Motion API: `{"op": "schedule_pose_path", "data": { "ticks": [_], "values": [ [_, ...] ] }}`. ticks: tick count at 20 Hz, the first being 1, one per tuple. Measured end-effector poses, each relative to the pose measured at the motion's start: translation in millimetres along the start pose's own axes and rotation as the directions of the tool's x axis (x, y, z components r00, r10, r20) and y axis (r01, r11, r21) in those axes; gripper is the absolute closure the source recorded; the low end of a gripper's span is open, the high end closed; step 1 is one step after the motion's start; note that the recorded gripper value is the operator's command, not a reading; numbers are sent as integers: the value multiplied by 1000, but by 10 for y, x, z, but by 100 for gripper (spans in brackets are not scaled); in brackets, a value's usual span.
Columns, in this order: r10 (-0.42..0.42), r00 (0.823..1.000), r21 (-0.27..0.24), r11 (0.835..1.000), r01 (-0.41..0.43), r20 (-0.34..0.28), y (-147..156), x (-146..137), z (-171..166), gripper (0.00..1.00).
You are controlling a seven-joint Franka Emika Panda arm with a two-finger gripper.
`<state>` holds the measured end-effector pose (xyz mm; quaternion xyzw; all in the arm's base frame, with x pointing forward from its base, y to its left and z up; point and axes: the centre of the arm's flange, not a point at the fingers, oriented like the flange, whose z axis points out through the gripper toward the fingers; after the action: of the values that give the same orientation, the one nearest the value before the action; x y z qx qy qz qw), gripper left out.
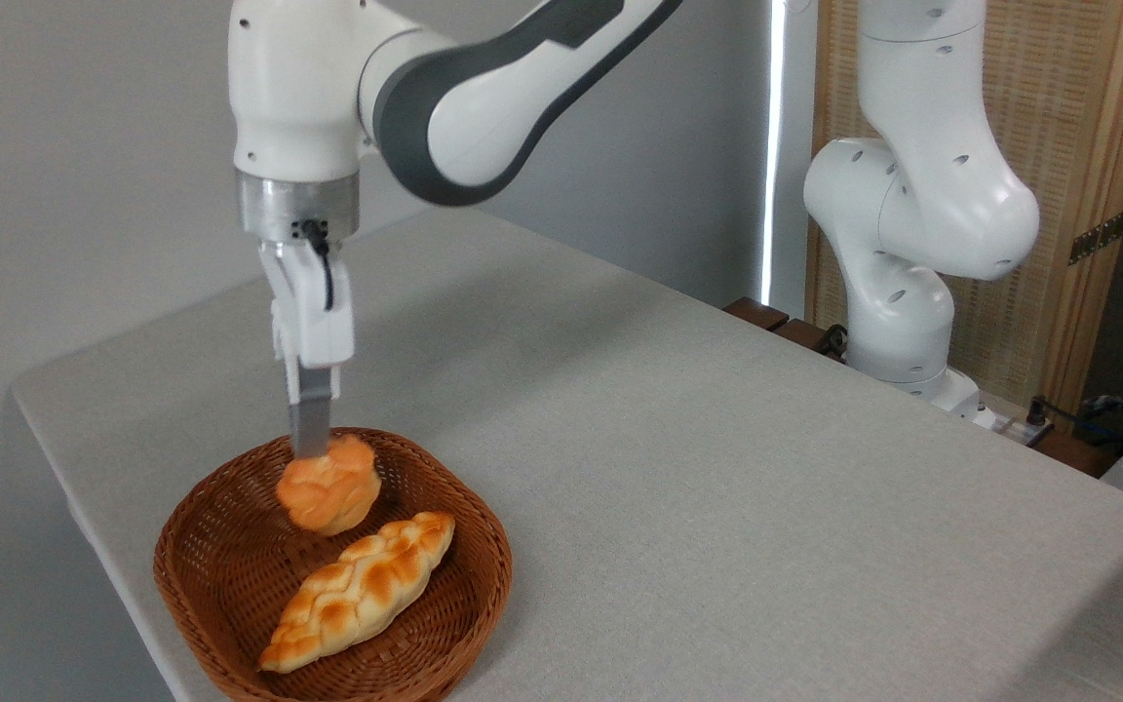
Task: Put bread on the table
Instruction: 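Lift the bun out of the basket and carry it onto the table, then lower the bun onto the table and open the gripper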
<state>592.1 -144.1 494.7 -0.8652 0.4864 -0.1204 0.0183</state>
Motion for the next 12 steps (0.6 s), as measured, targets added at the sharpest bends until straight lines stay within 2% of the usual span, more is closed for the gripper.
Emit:
{"op": "schedule_pose_path", "data": {
  "ticks": [2,5,7,9,11,12],
  "values": [
    [-35,999,-44,998,35,7,42,-100,-233,97],
    [-57,997,-101,993,63,56,154,-302,-607,96],
    [-56,995,-125,990,67,85,244,-390,-752,89],
    [-50,993,-145,987,65,108,350,-450,-735,73],
    [-31,990,-173,983,54,136,513,-481,-579,60],
    [-15,988,-191,981,44,151,620,-480,-479,48]
  ]
}}
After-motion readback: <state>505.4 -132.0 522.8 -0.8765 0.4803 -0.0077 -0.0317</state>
